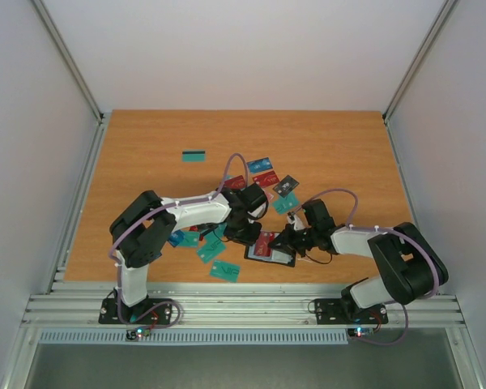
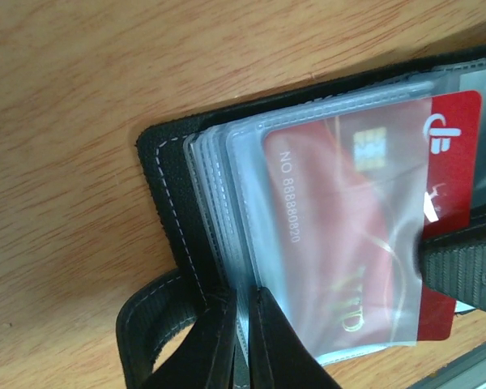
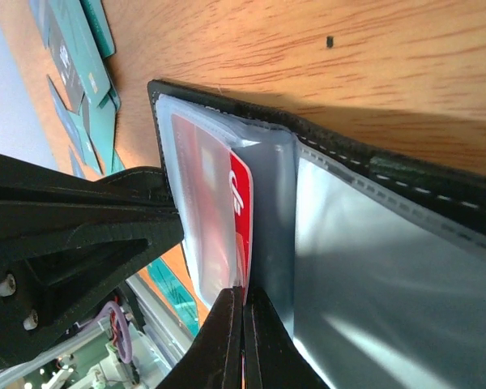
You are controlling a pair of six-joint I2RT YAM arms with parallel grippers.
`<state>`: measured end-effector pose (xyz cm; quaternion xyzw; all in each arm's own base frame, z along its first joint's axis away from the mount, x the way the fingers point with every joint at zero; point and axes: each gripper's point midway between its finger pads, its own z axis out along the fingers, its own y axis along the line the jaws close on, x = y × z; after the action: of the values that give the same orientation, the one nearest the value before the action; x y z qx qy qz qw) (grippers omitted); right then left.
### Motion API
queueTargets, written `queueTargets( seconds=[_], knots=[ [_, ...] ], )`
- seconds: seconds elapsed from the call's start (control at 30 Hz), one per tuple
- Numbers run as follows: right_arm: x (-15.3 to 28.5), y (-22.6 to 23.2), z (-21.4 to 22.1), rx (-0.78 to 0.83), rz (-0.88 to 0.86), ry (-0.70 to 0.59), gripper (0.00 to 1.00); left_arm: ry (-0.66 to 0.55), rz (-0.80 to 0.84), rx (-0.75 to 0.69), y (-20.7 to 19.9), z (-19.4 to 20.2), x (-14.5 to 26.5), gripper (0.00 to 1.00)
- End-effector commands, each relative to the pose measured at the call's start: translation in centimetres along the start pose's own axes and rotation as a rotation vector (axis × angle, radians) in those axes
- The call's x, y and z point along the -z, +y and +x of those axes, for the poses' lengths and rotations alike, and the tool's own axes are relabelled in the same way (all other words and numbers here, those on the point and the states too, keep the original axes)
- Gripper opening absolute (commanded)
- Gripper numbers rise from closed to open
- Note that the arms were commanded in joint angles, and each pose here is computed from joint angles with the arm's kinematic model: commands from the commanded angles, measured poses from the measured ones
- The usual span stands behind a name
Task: Put the credit cards into the card holder
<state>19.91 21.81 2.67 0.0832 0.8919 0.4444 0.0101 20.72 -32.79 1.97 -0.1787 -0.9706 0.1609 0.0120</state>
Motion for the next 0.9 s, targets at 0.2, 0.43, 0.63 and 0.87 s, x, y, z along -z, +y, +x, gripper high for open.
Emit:
queueTargets(
  seconds=[0.2,0.43,0.63,0.87],
  knots=[
    [-0.3,-0.2,-0.7,-0.005,0.036,-0.027,0.05,0.092,-0.002,0.017,0.9,2.4,-1.6,0.06],
    [0.2,0.0,0.0,-0.013,0.075,0.024,0.10,0.079,0.003,0.027,1.2,1.8,-1.4,0.06],
    [1.7,0.6,0.4,0.020,0.144,0.034,0.26,0.064,0.006,0.044,1.5,1.2,-1.2,0.06],
    [2.8,1.2,0.4,0.055,0.194,0.044,0.43,0.042,0.018,0.042,1.2,0.6,-1.0,0.06]
  ],
)
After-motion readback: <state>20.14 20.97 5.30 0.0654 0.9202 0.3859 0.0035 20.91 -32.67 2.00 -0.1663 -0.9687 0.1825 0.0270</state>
